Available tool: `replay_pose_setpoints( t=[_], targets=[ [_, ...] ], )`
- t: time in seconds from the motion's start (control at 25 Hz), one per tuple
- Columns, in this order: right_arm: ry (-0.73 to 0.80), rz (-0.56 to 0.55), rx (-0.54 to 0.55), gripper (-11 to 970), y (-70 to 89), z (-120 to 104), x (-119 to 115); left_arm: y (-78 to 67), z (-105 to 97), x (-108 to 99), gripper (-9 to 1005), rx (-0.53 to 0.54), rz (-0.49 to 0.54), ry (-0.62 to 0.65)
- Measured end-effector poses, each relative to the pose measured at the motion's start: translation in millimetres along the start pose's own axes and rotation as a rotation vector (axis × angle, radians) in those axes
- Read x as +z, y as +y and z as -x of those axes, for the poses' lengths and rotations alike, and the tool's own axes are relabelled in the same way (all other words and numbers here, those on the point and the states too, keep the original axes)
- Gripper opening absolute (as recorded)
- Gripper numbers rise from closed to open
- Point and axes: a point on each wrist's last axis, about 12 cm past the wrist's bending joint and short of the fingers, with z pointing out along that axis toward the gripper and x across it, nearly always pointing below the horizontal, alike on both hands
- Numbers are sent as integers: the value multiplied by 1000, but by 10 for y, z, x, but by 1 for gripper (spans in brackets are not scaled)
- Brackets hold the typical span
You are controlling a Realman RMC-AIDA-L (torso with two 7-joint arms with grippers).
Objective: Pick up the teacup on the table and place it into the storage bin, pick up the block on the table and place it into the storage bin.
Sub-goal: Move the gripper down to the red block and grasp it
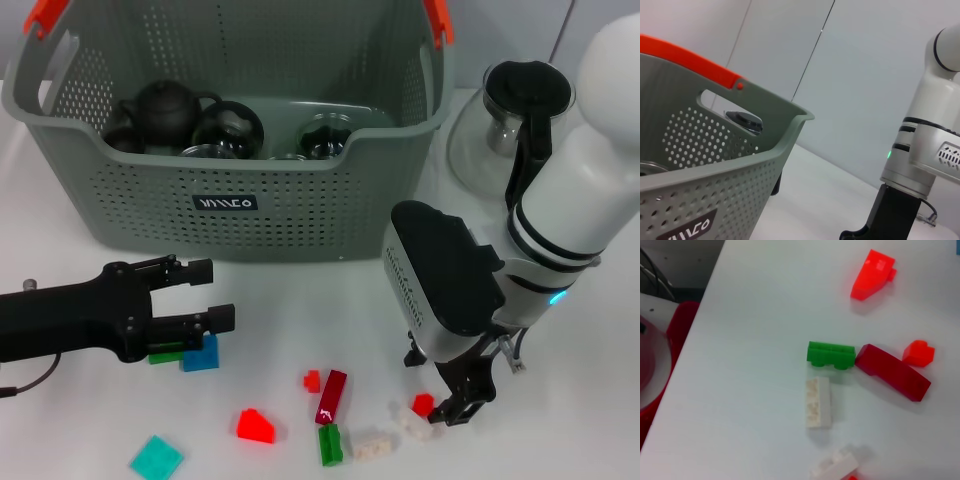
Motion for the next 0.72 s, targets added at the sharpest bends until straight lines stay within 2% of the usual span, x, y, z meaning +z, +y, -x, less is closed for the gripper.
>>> replay_pose_setpoints(
  t=[0.72],
  targets=[
    [-26,-44,-16,701,-15,56,-20,-8,-17,-25,797,-8,9,-12]
  ],
)
